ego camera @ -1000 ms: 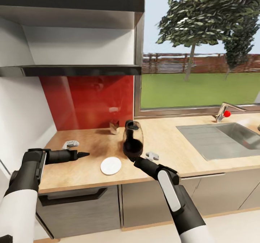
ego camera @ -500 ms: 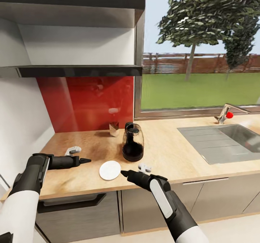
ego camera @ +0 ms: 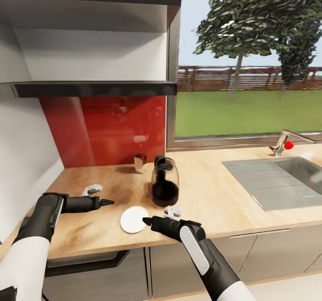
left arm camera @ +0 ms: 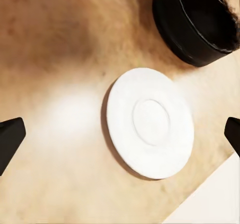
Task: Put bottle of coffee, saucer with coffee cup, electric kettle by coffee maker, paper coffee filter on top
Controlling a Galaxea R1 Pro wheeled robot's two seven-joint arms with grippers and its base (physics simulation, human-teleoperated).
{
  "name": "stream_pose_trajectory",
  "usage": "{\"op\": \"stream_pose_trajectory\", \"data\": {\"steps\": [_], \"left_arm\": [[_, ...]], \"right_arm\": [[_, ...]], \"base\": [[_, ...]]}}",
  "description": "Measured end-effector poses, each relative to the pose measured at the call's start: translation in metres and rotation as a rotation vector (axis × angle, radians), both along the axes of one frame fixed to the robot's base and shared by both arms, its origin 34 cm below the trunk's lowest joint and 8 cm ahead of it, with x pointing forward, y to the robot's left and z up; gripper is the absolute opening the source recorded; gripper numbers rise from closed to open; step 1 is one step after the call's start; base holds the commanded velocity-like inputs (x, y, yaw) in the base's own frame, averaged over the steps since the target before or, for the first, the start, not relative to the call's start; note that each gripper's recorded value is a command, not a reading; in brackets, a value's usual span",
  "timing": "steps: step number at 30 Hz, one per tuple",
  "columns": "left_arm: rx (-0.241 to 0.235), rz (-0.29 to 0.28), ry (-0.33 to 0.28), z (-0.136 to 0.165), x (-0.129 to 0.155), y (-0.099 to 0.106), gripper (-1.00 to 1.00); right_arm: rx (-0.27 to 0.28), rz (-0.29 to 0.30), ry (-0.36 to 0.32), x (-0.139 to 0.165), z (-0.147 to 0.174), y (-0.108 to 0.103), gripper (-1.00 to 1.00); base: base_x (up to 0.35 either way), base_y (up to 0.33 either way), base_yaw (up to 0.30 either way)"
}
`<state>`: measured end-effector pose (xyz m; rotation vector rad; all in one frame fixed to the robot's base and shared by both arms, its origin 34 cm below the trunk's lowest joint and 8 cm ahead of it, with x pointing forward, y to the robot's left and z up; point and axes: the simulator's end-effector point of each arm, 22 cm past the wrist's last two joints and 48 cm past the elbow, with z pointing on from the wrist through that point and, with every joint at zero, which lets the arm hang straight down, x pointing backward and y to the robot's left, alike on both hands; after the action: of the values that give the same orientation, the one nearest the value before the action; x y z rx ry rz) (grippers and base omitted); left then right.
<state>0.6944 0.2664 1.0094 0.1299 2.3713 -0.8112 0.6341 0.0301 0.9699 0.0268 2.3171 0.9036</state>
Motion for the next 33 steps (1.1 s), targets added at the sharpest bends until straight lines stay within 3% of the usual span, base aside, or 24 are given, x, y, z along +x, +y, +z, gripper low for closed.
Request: {"op": "stream_pose_trajectory", "data": {"steps": [20,26,33], "left_arm": [[-0.065,-0.014,0.146,-0.049,-0.025,-0.015,1.0],[-0.107,0.025,0.145,-0.048,-0.024,-0.008,1.0],[-0.113,0.031,0.144,-0.047,-0.023,-0.007,1.0]], "right_arm": [[0.048,0.043,0.027,-0.01,-0.008,0.011,1.0],[0.034,0.08,0.021,-0.018,-0.009,0.022,1.0],[0.029,0.092,0.018,-0.021,-0.009,0.026,1.0]], "base": [[0.042,0.0,0.0],[0.0,0.0,0.0],[0.064,0.0,0.0]]}}
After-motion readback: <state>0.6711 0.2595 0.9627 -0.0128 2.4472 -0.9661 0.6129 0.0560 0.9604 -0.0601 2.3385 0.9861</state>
